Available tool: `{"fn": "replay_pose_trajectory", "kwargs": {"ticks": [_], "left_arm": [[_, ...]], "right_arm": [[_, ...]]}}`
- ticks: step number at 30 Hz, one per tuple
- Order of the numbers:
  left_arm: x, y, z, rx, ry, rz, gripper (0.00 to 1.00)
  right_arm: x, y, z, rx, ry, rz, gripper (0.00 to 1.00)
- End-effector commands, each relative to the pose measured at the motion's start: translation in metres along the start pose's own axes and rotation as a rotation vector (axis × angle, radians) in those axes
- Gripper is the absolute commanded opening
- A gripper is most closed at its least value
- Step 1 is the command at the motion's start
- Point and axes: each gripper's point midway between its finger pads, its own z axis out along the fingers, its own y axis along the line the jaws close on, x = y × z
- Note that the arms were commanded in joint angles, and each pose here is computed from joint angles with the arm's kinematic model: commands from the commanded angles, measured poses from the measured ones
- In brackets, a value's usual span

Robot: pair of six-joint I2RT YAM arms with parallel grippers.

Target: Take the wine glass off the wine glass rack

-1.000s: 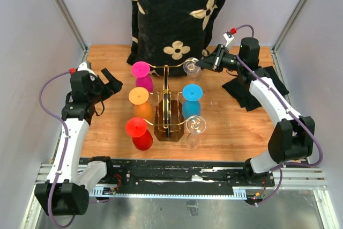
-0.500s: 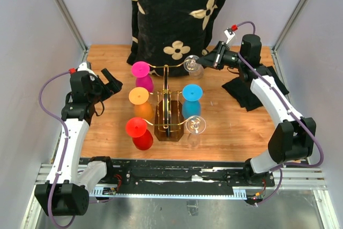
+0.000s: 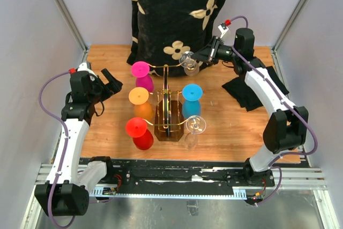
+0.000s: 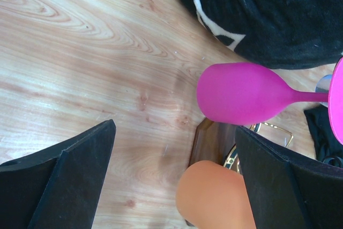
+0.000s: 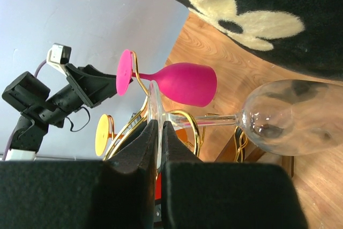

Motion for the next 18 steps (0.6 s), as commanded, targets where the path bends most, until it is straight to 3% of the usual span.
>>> {"fn": "replay_pose_trajectory", "kwargs": {"ticks": [1,18], "left_arm": [[-0.01,-0.005,-0.007,0.01,-0.031,0.028,1.0],[-0.006,-0.007,-0.007,0.029,-0.022,0.014,1.0]], "right_arm": [[-0.017,0.023,0.007,-0.048,-0.022,-0.078,0.01],[0.048,0.062,-0.01,-0.108,0.116,-0.091,0.01]]}}
